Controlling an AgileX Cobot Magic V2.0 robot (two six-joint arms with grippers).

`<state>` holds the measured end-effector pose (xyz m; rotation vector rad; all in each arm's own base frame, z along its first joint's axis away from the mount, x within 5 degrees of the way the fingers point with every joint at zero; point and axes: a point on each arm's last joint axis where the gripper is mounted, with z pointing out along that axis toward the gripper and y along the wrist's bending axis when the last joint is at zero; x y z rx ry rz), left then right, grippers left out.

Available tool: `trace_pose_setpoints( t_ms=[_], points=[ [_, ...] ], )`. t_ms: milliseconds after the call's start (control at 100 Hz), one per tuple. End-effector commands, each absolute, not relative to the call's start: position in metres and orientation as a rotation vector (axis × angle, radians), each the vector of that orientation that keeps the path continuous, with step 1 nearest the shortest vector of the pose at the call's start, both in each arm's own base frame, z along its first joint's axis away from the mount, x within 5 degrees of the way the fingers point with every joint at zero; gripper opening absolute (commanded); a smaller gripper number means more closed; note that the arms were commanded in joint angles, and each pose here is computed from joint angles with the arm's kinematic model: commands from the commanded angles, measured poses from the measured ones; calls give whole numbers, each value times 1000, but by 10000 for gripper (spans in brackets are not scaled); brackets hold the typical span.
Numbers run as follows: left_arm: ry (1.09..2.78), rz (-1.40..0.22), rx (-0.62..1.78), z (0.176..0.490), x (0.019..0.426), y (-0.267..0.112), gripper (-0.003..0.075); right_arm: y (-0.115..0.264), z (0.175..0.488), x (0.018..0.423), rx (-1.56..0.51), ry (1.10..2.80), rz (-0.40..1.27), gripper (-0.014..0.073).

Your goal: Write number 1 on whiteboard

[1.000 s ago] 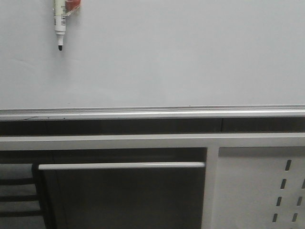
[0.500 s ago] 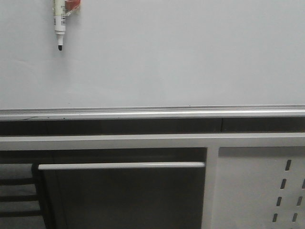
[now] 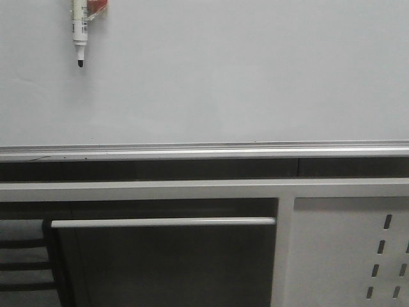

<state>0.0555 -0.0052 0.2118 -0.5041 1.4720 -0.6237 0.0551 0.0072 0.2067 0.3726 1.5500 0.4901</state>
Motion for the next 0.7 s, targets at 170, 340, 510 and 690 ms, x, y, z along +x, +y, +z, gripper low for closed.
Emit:
trace_pose_setpoints(
  t_ms=[170,340,510,690],
  points=[
    [1617,-505,-147,282,57,-21,-20,16,257,71,235,1759,452,-43],
    [1795,-441,175,318,80,-35,-20,22,283,98,109,1935,421,-44],
    [1817,-523,289,333,105,-45,-18,24,295,112,47,1970,409,-42],
    [1765,-625,343,335,125,-53,114,26,302,111,3,1955,421,-42]
  ],
)
